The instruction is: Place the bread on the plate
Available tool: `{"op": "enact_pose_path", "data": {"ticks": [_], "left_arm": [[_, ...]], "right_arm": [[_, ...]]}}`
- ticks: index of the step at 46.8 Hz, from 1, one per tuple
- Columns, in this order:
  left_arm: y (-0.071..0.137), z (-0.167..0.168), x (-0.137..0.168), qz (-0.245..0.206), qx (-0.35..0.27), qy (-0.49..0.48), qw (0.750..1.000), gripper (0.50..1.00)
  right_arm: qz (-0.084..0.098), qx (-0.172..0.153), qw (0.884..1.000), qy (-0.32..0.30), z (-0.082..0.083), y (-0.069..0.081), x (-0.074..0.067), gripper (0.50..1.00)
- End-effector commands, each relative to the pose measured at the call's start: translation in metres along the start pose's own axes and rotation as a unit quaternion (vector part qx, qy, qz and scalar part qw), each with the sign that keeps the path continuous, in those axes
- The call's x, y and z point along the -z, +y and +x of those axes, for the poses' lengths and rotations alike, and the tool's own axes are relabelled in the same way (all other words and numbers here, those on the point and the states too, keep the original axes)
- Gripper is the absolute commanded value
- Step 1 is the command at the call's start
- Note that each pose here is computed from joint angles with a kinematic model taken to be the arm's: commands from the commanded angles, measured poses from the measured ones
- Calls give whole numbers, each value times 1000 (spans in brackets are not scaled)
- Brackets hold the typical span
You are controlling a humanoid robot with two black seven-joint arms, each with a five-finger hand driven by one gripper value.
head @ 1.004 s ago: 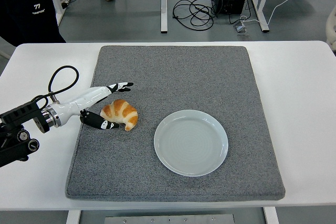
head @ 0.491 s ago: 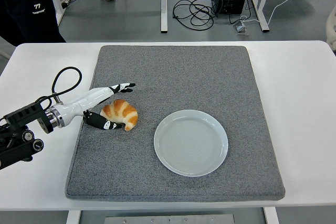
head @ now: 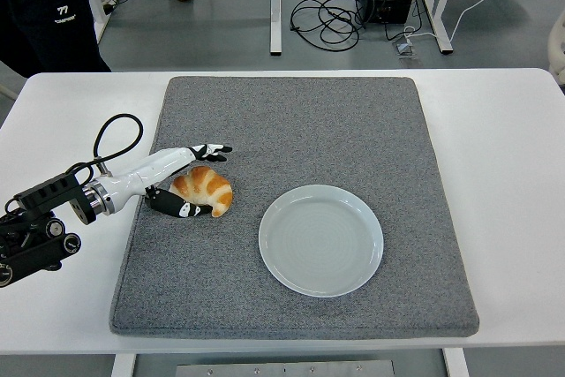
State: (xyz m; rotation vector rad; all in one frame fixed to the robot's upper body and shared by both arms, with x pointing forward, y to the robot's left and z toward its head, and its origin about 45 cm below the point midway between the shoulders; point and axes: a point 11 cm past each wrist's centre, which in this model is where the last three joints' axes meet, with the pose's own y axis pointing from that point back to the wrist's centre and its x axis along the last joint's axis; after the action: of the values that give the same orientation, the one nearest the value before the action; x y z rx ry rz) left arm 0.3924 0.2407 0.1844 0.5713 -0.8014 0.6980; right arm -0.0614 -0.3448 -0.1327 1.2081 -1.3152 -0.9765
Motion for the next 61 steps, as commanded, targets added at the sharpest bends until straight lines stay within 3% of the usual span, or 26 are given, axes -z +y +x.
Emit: {"op": "enact_pose_path", "data": {"ticks": [1,11,17,23,48,61], "left_arm": [[0,0,0,0,1,0,1000,786],[0,1,0,0,0,-1,1000,684],[-2,5,-2,-2,-2,-3,1000,568],[-4,8,-4,-5,-4,-5,1000,502],[-7,20,-6,2,3,44,999,500],[-29,70,-36,-29,-19,36,999,500]], "right_arm": [[0,0,1000,0,0,0,0,1000],[0,0,1000,0,0,0,0,1000],[0,0,1000,0,0,0,0,1000],[0,0,1000,0,0,0,0,1000],[0,0,1000,0,0,0,0,1000],[1,0,1000,0,0,0,0,1000]]}}
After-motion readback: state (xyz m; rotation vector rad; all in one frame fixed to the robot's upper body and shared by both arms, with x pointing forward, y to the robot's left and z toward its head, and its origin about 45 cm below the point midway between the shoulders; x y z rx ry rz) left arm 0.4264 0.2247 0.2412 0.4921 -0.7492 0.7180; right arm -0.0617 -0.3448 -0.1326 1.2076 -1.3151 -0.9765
